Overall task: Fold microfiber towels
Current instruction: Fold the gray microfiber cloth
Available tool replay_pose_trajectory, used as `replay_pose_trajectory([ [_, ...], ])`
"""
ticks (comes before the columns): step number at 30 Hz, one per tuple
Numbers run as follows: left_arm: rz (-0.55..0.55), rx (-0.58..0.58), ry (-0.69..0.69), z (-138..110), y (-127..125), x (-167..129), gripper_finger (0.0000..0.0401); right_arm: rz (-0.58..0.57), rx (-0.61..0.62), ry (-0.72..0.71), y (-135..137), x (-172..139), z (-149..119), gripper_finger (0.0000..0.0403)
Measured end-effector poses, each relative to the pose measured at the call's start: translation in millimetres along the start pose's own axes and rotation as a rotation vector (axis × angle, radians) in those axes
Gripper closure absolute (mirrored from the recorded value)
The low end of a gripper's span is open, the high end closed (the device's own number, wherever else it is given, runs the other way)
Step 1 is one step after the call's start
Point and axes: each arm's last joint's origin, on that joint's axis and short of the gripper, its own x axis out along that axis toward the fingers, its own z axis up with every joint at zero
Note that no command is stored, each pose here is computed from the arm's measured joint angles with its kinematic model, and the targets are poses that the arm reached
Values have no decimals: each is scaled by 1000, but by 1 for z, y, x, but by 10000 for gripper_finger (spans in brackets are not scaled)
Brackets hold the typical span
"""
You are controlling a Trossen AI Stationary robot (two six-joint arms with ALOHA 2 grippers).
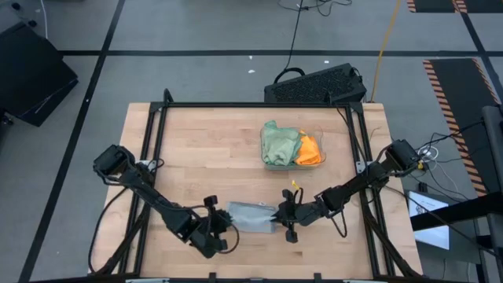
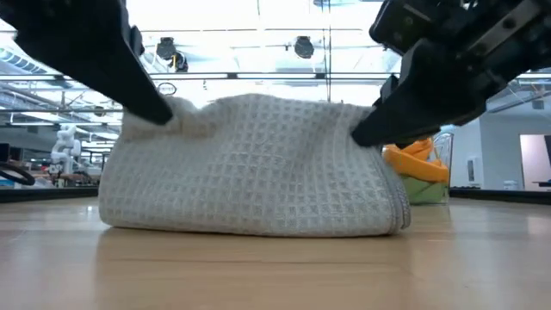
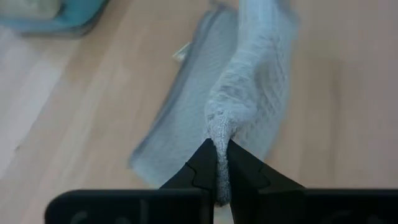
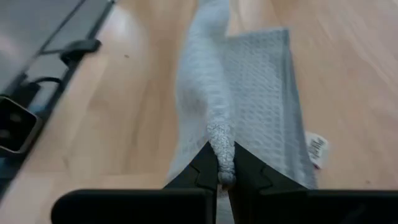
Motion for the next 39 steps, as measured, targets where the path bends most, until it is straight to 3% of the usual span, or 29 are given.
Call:
replay_pose_trajectory([
  [10,77,-69,47,8,20,14,379,-45,1,38,-11,2,-1,387],
  [19,107,-87,60,13,30,22,264,-130,24,58,-15,2,-5,295],
  [23,124,-74,-15,26,37,11,241,-174,6,68,-17,1,-7,262],
  [31,94,-28,-139,38,36,-7,255,-164,-20,19,-15,-4,2,258],
  [39,20,-39,-221,6,26,18,304,-109,-57,-162,-1,6,7,284],
])
